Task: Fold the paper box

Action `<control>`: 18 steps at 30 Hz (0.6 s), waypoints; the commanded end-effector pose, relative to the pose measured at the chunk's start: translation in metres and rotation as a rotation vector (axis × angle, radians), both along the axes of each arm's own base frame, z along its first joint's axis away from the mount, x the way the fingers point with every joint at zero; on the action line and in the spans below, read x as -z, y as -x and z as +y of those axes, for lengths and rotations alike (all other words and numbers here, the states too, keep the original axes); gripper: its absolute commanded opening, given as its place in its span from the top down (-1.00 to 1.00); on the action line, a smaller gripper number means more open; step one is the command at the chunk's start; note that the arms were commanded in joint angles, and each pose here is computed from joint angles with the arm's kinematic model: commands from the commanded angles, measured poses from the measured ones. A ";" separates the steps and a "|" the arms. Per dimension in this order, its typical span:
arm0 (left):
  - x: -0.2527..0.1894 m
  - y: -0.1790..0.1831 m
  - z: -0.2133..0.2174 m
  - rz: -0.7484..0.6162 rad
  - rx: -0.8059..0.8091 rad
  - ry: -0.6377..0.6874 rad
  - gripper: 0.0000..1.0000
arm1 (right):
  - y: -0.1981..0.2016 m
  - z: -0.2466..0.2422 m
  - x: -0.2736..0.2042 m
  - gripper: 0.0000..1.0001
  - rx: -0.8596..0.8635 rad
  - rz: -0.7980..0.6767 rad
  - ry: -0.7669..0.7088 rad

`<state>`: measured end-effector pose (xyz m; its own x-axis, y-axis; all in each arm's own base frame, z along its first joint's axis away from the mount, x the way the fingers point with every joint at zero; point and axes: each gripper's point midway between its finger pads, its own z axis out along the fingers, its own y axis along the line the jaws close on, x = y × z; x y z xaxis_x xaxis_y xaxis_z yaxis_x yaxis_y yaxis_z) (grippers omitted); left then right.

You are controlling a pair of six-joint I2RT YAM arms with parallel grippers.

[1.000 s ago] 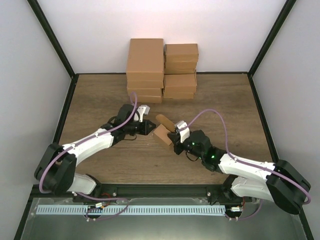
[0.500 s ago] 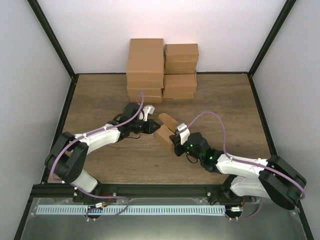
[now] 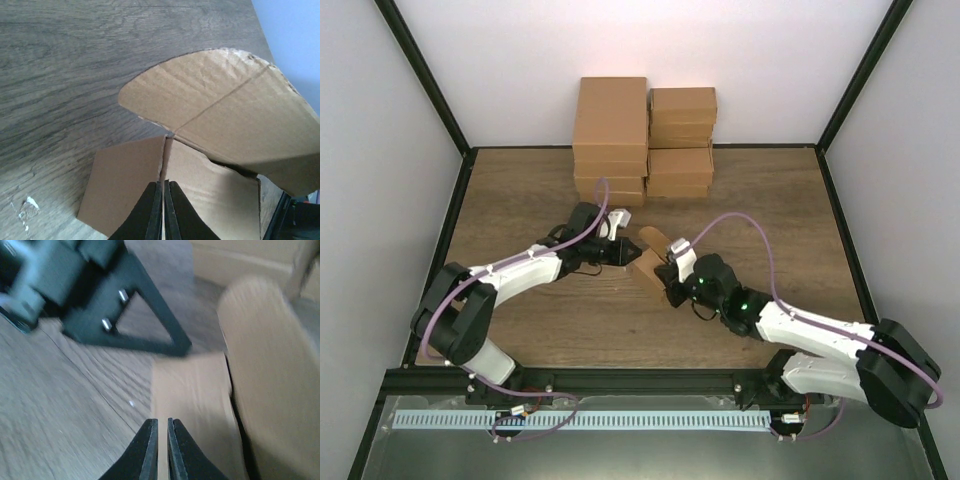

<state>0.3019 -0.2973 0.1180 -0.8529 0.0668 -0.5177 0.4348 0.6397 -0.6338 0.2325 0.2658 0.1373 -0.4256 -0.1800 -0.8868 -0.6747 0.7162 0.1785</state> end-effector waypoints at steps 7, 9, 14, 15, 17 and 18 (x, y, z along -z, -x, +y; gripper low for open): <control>-0.044 -0.010 0.012 -0.116 -0.037 -0.055 0.82 | 0.002 0.028 -0.088 0.52 -0.099 0.035 -0.034; -0.045 -0.014 0.018 -0.127 -0.053 -0.080 0.79 | -0.001 0.025 -0.089 0.39 -0.074 0.083 -0.018; -0.055 -0.031 0.033 -0.175 -0.094 -0.120 0.65 | 0.009 0.021 -0.090 -0.10 -0.105 0.173 0.024; -0.059 -0.035 0.035 -0.185 -0.103 -0.119 0.60 | 0.014 0.023 -0.088 -0.14 -0.136 0.191 0.029; -0.067 -0.045 0.040 -0.211 -0.118 -0.116 0.39 | 0.026 0.026 -0.083 -0.20 -0.187 0.244 0.035; -0.072 -0.049 0.041 -0.228 -0.118 -0.117 0.27 | 0.029 0.025 -0.079 -0.23 -0.187 0.268 0.041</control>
